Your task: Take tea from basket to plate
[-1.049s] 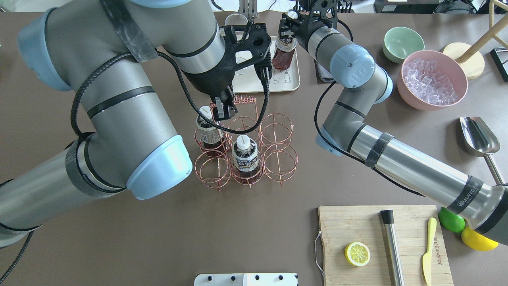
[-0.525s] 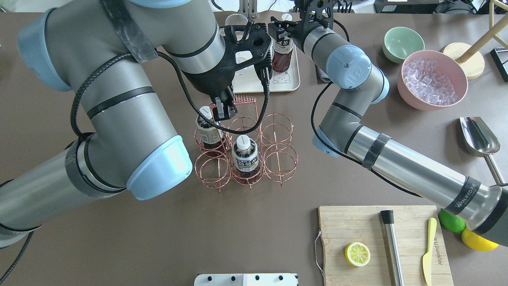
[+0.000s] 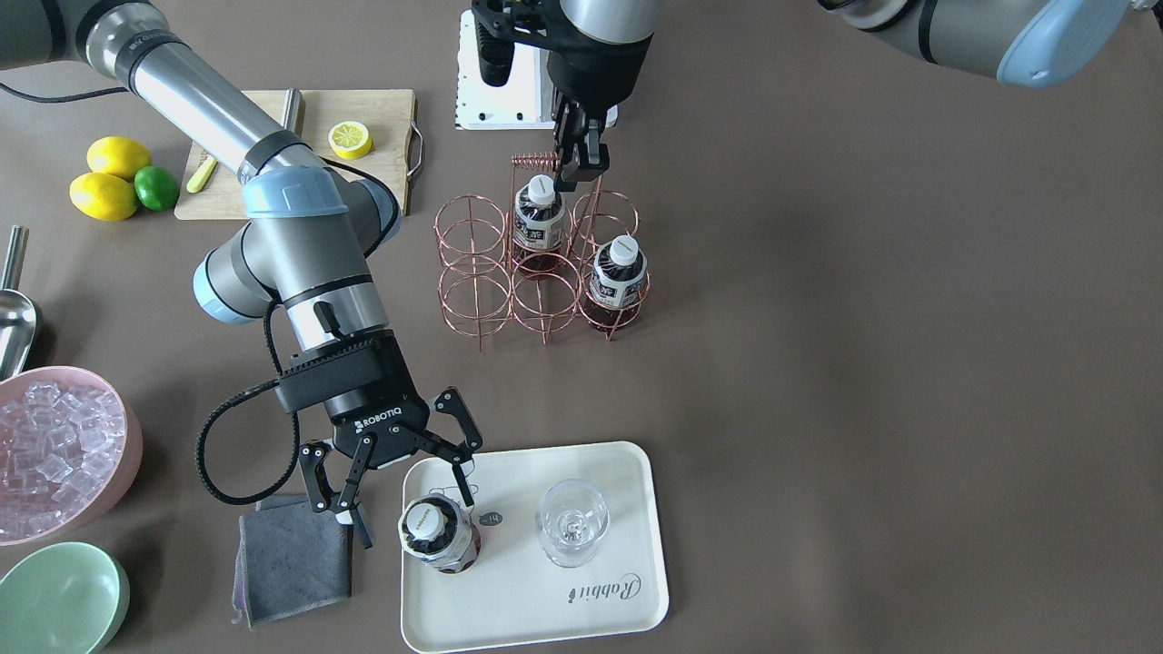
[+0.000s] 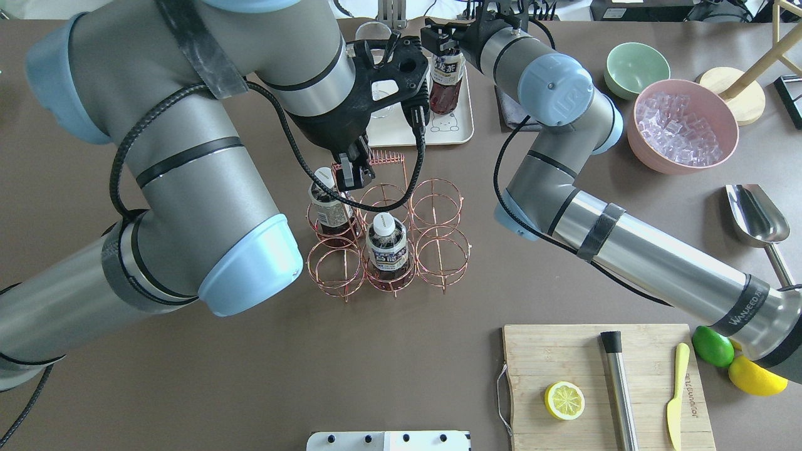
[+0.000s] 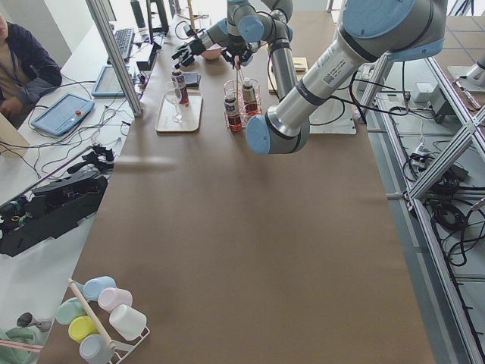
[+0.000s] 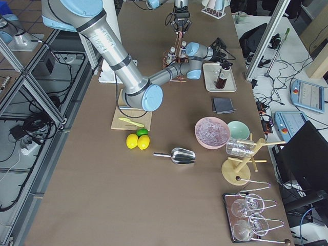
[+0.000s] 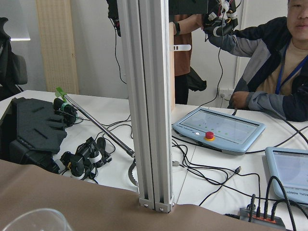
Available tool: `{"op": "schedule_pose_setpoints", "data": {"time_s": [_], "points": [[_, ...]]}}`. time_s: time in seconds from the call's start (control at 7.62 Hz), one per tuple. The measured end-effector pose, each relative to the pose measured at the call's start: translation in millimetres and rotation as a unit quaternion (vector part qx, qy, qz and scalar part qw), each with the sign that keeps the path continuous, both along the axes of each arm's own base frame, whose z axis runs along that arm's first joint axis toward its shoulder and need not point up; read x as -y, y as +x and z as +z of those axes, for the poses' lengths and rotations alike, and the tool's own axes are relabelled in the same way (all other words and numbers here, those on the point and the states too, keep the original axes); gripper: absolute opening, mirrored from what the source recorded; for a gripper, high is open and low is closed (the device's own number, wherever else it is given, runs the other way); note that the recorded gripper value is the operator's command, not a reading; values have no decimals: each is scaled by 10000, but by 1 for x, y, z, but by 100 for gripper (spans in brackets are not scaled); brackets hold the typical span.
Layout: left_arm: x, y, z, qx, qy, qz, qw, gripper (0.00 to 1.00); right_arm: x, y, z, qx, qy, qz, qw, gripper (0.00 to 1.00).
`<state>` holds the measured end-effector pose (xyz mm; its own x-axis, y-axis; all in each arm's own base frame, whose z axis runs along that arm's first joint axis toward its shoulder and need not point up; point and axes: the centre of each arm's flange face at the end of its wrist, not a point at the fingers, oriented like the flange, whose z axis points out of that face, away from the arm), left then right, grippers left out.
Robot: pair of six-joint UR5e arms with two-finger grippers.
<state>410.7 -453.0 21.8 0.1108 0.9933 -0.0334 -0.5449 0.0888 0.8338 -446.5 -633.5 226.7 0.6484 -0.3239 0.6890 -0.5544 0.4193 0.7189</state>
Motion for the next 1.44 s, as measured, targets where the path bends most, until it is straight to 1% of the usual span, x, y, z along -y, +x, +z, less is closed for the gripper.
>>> {"op": "schedule_pose_setpoints", "data": {"time_s": [0.26, 0.39, 0.52, 0.66, 0.79, 1.05, 1.18, 1.31, 1.44], "points": [[-1, -1, -1, -16, 11, -2, 10000, 0, 2, 46, -39, -130, -213, -225, 9994, 100], [-1, -3, -2, -29, 19, -9, 10000, 0, 3, 83, -50, -162, -342, -379, 9986, 100], [-2, -5, -3, -43, 30, -19, 10000, 0, 1, 123, -57, -209, -514, -525, 9971, 100], [-1, -8, -4, -55, 42, -42, 10000, 0, -5, 165, -57, -315, -758, -660, 9944, 100], [1, -13, -5, -65, 48, -71, 9999, 0, -14, 199, -45, -500, -1027, -788, 9903, 100], [12, -35, -7, -108, 71, -235, 9996, 0, -28, 238, 14, -844, -1671, -880, 9784, 100], [20, -50, -4, -110, 71, -362, 9993, 0, -31, 255, 41, -904, -2005, -955, 9708, 100], [26, -65, 3, -102, 92, -471, 9988, 0, -35, 275, 63, -951, -2391, -1030, 9608, 100], [34, -83, 13, -66, 167, -527, 9985, 0, -48, 292, 86, -1060, -2864, -1057, 9463, 100]]}}
